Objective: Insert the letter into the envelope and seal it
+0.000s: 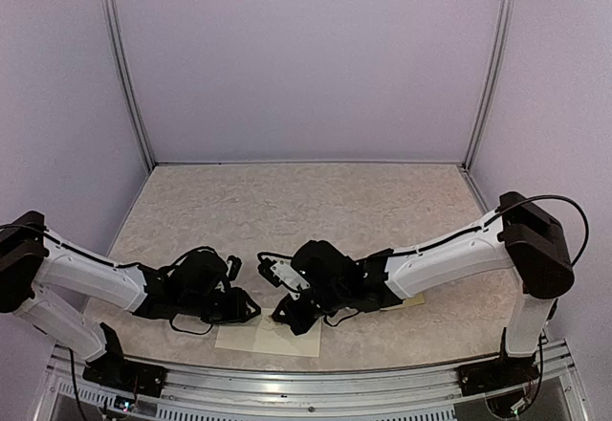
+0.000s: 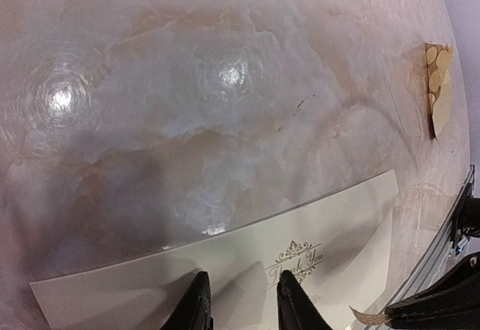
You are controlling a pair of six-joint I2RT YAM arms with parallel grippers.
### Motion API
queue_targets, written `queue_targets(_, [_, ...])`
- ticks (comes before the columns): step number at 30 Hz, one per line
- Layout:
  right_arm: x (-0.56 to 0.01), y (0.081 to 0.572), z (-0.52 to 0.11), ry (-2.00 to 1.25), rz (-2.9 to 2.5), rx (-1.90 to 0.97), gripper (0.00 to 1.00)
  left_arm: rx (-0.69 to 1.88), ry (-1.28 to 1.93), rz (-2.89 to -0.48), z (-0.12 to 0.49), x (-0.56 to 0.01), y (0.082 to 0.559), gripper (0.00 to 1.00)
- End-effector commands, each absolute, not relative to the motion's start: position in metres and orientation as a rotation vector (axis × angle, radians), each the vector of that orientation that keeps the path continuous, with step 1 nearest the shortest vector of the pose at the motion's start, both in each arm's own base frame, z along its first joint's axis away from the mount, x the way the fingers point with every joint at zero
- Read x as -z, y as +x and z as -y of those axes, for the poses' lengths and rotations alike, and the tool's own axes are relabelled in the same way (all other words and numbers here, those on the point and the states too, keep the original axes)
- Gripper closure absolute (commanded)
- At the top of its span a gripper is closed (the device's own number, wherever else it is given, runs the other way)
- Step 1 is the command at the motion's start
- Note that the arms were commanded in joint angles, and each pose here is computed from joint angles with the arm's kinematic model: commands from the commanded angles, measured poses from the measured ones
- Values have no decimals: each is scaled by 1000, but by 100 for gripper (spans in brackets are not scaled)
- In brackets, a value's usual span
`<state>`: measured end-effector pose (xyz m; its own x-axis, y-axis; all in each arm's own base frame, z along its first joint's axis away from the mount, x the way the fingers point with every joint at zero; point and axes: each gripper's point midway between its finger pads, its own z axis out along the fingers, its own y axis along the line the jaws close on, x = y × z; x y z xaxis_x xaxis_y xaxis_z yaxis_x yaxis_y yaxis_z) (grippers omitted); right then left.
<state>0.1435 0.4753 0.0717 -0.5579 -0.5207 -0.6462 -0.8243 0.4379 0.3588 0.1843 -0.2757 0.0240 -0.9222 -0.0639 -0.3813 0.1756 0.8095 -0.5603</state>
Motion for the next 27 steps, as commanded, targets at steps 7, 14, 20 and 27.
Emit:
queue_targets(7, [-54,138,-486,-1237,-2243,-850,100,835,91,-2628,270,-18,178,72])
queue_targets(14, [-45,135,-491,-1259,-2247,-846,100,836,97,-2631,271,-17,178,72])
queue_targets(20, [-39,135,-492,-1267,-2258,-826,100,839,101,-2631,272,-17,178,72])
queue_targets(27, [-31,134,-491,-1277,-2272,-814,100,840,102,-2635,273,-16,178,72])
